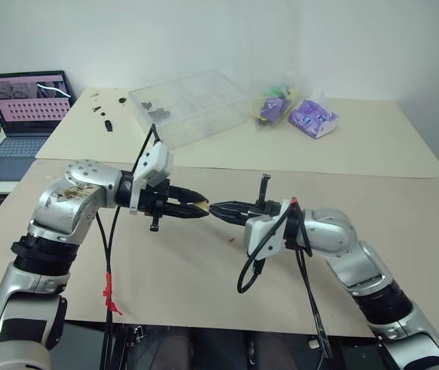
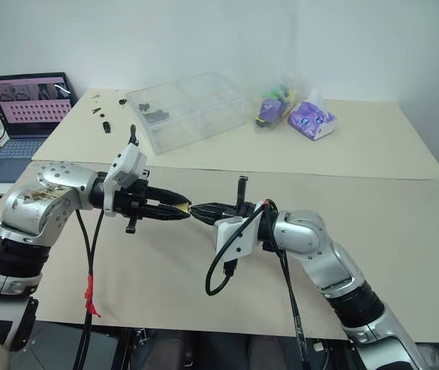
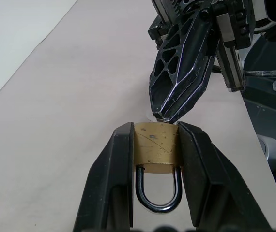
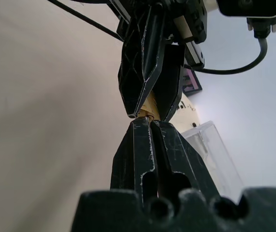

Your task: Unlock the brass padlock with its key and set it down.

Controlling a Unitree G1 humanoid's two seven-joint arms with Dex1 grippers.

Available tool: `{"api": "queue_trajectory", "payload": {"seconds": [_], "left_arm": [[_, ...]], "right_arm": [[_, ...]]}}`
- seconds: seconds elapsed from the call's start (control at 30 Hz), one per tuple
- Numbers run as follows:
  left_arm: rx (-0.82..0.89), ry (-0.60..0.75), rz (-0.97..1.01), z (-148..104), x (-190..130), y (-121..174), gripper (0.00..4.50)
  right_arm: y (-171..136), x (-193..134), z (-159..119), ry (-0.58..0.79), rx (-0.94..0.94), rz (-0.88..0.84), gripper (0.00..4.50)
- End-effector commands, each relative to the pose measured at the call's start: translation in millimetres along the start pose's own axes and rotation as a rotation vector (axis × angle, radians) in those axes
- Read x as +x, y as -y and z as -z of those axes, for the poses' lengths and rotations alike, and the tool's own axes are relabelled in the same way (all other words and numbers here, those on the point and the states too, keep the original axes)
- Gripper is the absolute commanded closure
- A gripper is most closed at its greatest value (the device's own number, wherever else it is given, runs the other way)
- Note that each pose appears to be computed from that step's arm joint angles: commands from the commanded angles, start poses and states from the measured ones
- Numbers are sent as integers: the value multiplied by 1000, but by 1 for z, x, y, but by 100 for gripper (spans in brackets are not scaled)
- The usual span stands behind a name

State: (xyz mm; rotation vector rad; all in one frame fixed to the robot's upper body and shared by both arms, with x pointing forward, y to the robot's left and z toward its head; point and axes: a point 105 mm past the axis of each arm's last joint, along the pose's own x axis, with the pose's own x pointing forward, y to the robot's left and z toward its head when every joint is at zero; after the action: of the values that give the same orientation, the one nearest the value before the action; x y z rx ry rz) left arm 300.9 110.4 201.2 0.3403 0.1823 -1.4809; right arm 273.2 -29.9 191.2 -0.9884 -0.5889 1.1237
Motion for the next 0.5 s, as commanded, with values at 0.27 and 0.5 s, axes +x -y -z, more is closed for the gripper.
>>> {"api": "queue_trajectory", "payload": {"seconds": [0.27,0.5], "left_arm": [[67,33,-26,-17,-7,0,366],[65,33,-25,-17,-7,0,366]], "right_arm": [[-1,0,0,-22,81,-18,435],[-3,0,-2,-36,-140,2,295]]}}
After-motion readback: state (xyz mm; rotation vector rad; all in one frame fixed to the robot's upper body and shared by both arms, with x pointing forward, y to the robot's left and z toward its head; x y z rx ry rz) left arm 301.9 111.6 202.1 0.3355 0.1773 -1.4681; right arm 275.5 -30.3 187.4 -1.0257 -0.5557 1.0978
